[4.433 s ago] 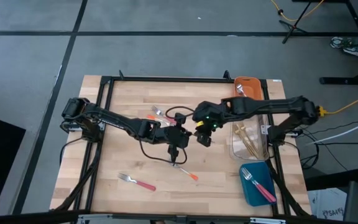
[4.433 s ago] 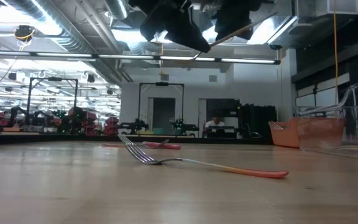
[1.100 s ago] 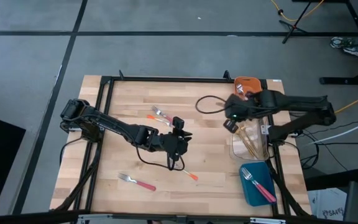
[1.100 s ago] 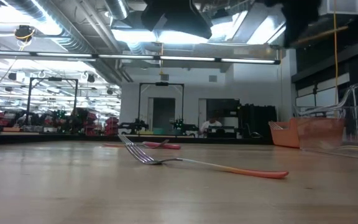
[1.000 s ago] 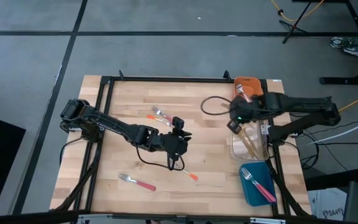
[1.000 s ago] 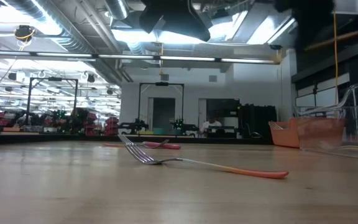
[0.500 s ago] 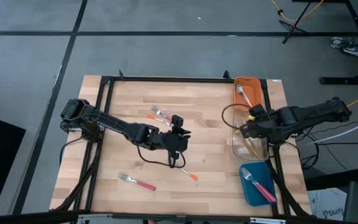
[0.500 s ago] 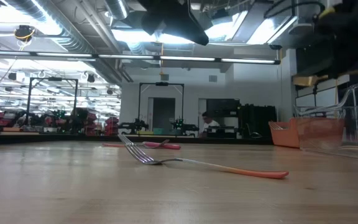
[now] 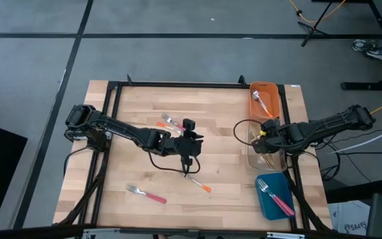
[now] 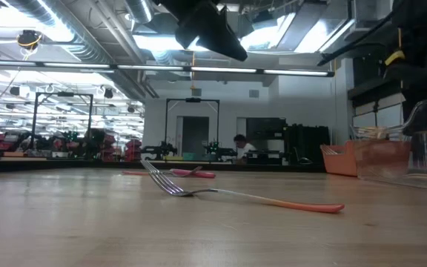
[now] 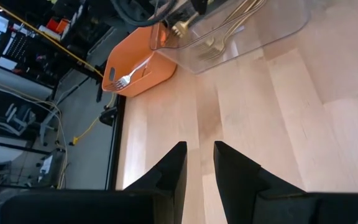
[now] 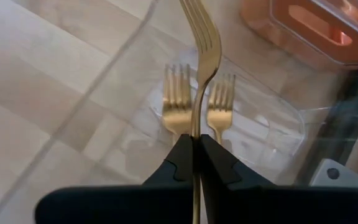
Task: Sort silverware by color (type)
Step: Put the gold fork into the transparent bin, then put the orange fork into the orange bin
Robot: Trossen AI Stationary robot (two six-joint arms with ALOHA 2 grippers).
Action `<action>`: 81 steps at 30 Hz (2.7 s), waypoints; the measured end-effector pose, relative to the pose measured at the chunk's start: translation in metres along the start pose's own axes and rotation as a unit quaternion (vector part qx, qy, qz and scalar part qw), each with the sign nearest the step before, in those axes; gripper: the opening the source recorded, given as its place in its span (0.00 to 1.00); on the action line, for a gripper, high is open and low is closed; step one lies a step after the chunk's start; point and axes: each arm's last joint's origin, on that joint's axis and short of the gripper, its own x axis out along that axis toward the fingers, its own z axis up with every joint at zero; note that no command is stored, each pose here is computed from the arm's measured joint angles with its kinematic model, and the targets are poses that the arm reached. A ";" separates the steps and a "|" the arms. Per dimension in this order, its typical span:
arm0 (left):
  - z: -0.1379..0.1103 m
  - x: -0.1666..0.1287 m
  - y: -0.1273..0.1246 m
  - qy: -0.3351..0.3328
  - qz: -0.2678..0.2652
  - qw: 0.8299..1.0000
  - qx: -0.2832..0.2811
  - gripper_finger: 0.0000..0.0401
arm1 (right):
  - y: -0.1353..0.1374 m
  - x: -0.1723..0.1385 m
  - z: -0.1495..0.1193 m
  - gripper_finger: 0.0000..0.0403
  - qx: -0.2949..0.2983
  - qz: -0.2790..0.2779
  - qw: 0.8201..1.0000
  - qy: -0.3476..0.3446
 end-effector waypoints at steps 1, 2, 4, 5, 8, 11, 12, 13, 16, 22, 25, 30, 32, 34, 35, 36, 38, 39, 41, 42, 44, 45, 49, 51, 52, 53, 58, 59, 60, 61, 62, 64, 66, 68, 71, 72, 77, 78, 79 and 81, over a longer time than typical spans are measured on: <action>0.000 0.000 0.001 0.001 0.001 1.000 -0.001 0.19 | 0.000 0.001 0.000 0.00 -0.001 0.000 1.000 -0.004; -0.001 0.001 0.001 0.001 0.001 1.000 -0.001 0.19 | 0.000 0.002 0.000 0.00 -0.001 0.002 1.000 -0.007; -0.001 0.001 0.002 0.002 0.002 1.000 -0.002 0.19 | 0.000 0.003 -0.001 0.00 -0.001 0.001 1.000 -0.011; -0.001 0.001 0.002 0.002 0.002 1.000 -0.002 0.18 | 0.000 0.003 0.000 0.00 -0.001 0.001 1.000 -0.013; -0.001 0.001 0.002 0.002 0.002 1.000 -0.002 0.18 | 0.000 0.003 0.000 0.00 -0.001 0.001 1.000 -0.013; -0.001 0.001 0.002 0.002 0.001 1.000 -0.002 0.18 | 0.001 0.003 -0.001 0.00 -0.004 0.002 1.000 -0.011; -0.001 0.001 0.002 0.002 0.001 1.000 -0.002 0.18 | 0.001 0.003 -0.001 0.00 -0.005 0.002 1.000 -0.008; -0.001 0.001 0.002 0.002 0.001 1.000 -0.002 0.18 | 0.001 0.003 -0.001 0.00 -0.006 0.003 1.000 -0.008; -0.001 0.001 0.002 0.002 0.001 1.000 -0.002 0.18 | 0.001 0.003 -0.001 0.00 -0.019 0.006 1.000 0.003; -0.001 0.001 0.002 0.002 0.001 1.000 -0.024 0.18 | 0.003 0.004 -0.003 0.00 -0.046 0.018 0.998 0.029; -0.001 0.001 0.002 0.002 0.001 1.000 -0.025 0.18 | 0.005 0.005 -0.003 0.00 -0.052 0.015 0.998 0.037; -0.001 0.001 0.002 0.002 0.001 1.000 -0.026 0.18 | 0.011 0.011 -0.005 0.00 -0.068 0.002 0.996 0.056; -0.001 0.001 0.002 0.002 0.001 1.000 -0.026 0.18 | 0.013 0.013 -0.005 0.00 -0.071 -0.006 0.996 0.059; -0.001 0.001 0.002 0.002 0.001 1.000 -0.026 0.18 | 0.015 0.016 -0.006 0.00 -0.075 -0.017 0.995 0.063; -0.001 0.001 0.002 0.002 0.001 1.000 -0.026 0.18 | 0.016 0.017 -0.006 0.00 -0.077 -0.022 0.995 0.065; -0.001 0.001 0.002 0.002 0.001 1.000 -0.026 0.18 | 0.017 0.019 -0.007 0.00 -0.079 -0.027 0.994 0.066; -0.001 0.001 0.002 0.002 0.001 1.000 -0.026 0.18 | 0.019 0.021 -0.007 0.00 -0.083 -0.037 0.993 0.070; -0.001 0.001 0.002 0.002 0.001 1.000 -0.026 0.18 | 0.020 0.023 -0.008 0.00 -0.085 -0.043 0.993 0.072; -0.001 0.001 0.002 0.002 0.001 1.000 -0.026 0.18 | 0.022 0.026 -0.008 0.00 -0.088 -0.053 0.992 0.075; -0.001 0.001 0.002 0.002 0.001 1.000 -0.026 0.18 | 0.023 0.027 -0.009 0.00 -0.089 -0.057 0.991 0.077; -0.001 0.001 0.002 0.002 0.001 1.000 -0.026 0.18 | 0.025 0.030 -0.009 0.00 -0.091 -0.066 0.990 0.080; -0.001 0.001 0.002 0.002 0.001 1.000 -0.026 0.18 | 0.026 0.032 -0.010 0.00 -0.093 -0.071 0.990 0.082; -0.001 0.001 0.002 0.002 0.001 1.000 -0.026 0.18 | 0.030 0.038 -0.011 0.00 -0.097 -0.082 0.988 0.085; -0.001 0.001 0.002 0.002 0.001 1.000 -0.026 0.18 | 0.032 0.040 -0.012 0.00 -0.098 -0.087 0.987 0.087; -0.001 0.001 0.002 0.002 0.001 1.000 -0.026 0.18 | 0.033 0.042 -0.012 0.00 -0.099 -0.089 0.987 0.088; -0.001 0.001 0.002 0.002 0.001 1.000 -0.026 0.18 | 0.034 0.043 -0.012 0.00 -0.099 -0.091 0.987 0.088; -0.001 0.001 0.002 0.002 0.001 1.000 -0.026 0.18 | 0.038 0.048 -0.013 0.00 -0.100 -0.094 0.987 0.088; -0.001 0.001 0.002 0.002 0.001 1.000 -0.026 0.18 | 0.039 0.048 -0.013 0.00 -0.100 -0.095 0.986 0.089; -0.001 0.001 0.002 0.002 0.001 1.000 -0.026 0.18 | 0.039 0.049 -0.013 0.00 -0.101 -0.095 0.986 0.089; -0.001 0.001 0.002 0.002 0.001 1.000 -0.026 0.18 | 0.039 0.049 -0.014 0.00 -0.101 -0.097 0.986 0.089; -0.001 0.001 0.002 0.002 0.001 1.000 -0.026 0.18 | 0.039 0.049 -0.014 0.00 -0.102 -0.098 0.986 0.090; -0.001 0.001 0.002 0.002 0.001 1.000 -0.026 0.18 | 0.039 0.049 -0.014 0.00 -0.102 -0.097 0.986 0.089; -0.001 0.001 0.002 0.002 0.001 1.000 -0.026 0.18 | 0.039 0.049 -0.014 0.00 -0.102 -0.099 0.986 0.090; -0.001 0.001 0.002 0.002 0.001 1.000 -0.026 0.18 | 0.039 0.049 -0.014 0.00 -0.102 -0.099 0.986 0.090; -0.001 0.001 0.002 0.002 0.001 1.000 -0.026 0.18 | 0.039 0.049 -0.014 0.02 -0.102 -0.100 0.986 0.090; -0.001 0.001 0.002 0.002 0.001 1.000 -0.026 0.18 | 0.039 0.049 -0.014 0.04 -0.102 -0.100 0.986 0.090; -0.001 0.001 0.002 0.002 0.001 1.000 -0.026 0.18 | 0.039 0.049 -0.014 0.13 -0.103 -0.100 0.986 0.090; -0.001 0.001 0.002 0.002 0.001 1.000 -0.026 0.18 | 0.039 0.049 -0.014 0.15 -0.103 -0.100 0.986 0.090; -0.001 0.001 0.002 0.002 0.001 1.000 -0.026 0.18 | 0.038 0.049 -0.014 0.16 -0.103 -0.100 0.986 0.090; -0.001 0.001 0.002 0.002 0.001 1.000 -0.026 0.18 | 0.039 0.049 -0.014 0.19 -0.103 -0.100 0.986 0.090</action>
